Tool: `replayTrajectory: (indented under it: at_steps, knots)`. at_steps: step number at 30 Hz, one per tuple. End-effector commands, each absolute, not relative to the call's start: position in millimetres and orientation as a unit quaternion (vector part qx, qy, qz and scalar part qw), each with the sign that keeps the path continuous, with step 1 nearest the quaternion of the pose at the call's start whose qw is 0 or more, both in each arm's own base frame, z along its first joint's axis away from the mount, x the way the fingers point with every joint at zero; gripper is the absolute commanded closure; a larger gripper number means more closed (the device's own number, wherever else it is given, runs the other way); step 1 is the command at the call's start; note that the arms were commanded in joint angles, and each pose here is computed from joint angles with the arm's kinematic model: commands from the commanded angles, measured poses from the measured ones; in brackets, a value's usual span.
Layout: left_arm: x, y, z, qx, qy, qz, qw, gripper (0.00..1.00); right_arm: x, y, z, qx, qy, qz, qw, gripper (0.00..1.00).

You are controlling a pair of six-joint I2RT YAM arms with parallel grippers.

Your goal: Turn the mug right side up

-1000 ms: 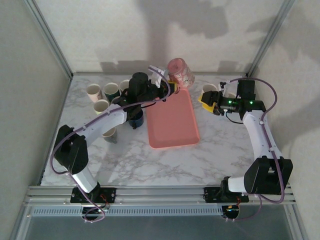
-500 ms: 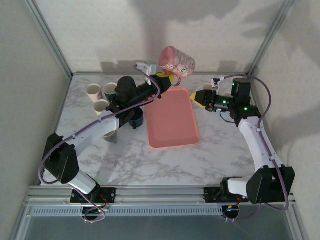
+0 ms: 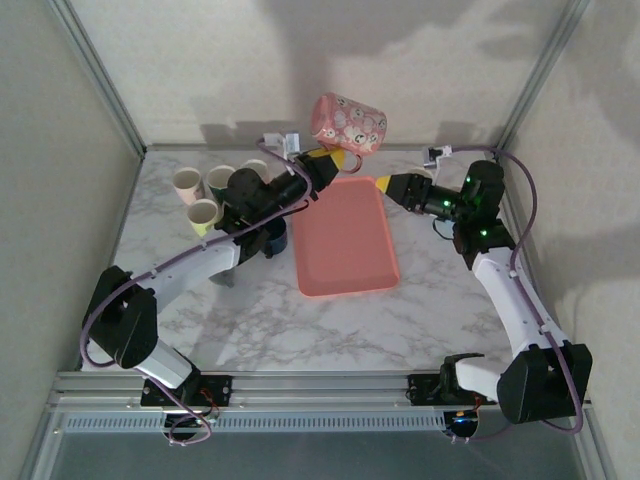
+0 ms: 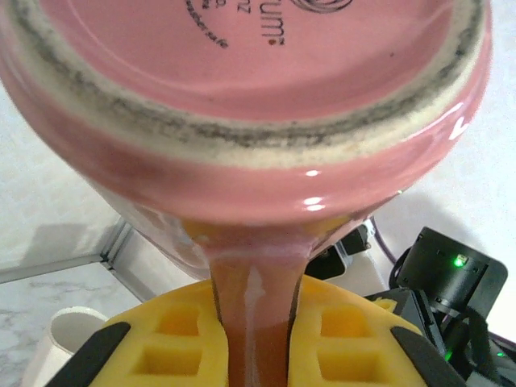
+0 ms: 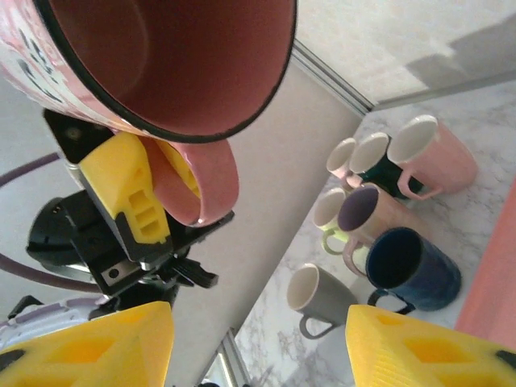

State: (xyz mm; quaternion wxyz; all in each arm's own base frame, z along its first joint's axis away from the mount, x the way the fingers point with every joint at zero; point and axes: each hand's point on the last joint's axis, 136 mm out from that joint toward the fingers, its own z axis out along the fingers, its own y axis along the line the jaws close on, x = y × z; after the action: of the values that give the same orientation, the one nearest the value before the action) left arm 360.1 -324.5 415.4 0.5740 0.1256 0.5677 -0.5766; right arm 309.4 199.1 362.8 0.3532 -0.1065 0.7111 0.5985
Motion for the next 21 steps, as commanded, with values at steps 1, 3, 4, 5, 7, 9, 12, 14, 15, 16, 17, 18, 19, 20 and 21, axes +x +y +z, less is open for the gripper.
replayTrajectory:
  at_steps: [1, 3, 4, 5, 7, 9, 12, 14, 15, 16, 17, 18, 19, 20, 21]
  knots:
    - [317, -297, 497, 0.135, 0.440, -0.621, 0.634, 1.00, 299, 208, 391, -0.144, 0.672, 0.615, 0.388, 0.40]
    - [317, -297, 496, 0.134, 0.441, -0.623, 0.632, 1.00, 297, 214, 396, -0.153, 0.664, 0.617, 0.393, 0.40]
    - [316, -297, 495, 0.134, 0.441, -0.623, 0.632, 1.00, 296, 216, 398, -0.157, 0.661, 0.618, 0.397, 0.40]
    - [316, -296, 496, 0.134, 0.441, -0.624, 0.631, 1.00, 296, 218, 400, -0.158, 0.657, 0.617, 0.402, 0.40]
    - [315, -296, 496, 0.135, 0.440, -0.624, 0.631, 1.00, 296, 221, 403, -0.160, 0.651, 0.617, 0.412, 0.41]
    - [314, -295, 498, 0.134, 0.439, -0.625, 0.632, 1.00, 296, 224, 408, -0.164, 0.640, 0.621, 0.422, 0.43]
    - [313, -295, 499, 0.134, 0.437, -0.627, 0.631, 1.00, 294, 229, 413, -0.172, 0.631, 0.626, 0.426, 0.44]
    - [312, -295, 500, 0.133, 0.434, -0.633, 0.627, 1.00, 295, 233, 413, -0.174, 0.631, 0.627, 0.423, 0.44]
    - [311, -294, 501, 0.132, 0.431, -0.636, 0.626, 1.00, 295, 235, 414, -0.175, 0.630, 0.628, 0.423, 0.44]
    - [310, -294, 502, 0.132, 0.428, -0.640, 0.625, 1.00, 297, 237, 413, -0.174, 0.630, 0.627, 0.424, 0.44]
    - [309, -293, 502, 0.130, 0.425, -0.643, 0.624, 1.00, 297, 238, 413, -0.174, 0.630, 0.627, 0.424, 0.44]
    - [308, -292, 503, 0.128, 0.423, -0.646, 0.623, 1.00, 297, 240, 414, -0.176, 0.628, 0.628, 0.425, 0.44]
    - [307, -291, 503, 0.128, 0.421, -0.648, 0.622, 1.00, 298, 241, 414, -0.177, 0.628, 0.628, 0.425, 0.44]
    - [306, -291, 504, 0.127, 0.419, -0.650, 0.621, 1.00, 298, 242, 415, -0.179, 0.626, 0.629, 0.426, 0.45]
    - [306, -291, 504, 0.126, 0.418, -0.653, 0.619, 1.00, 298, 243, 416, -0.181, 0.623, 0.629, 0.428, 0.45]
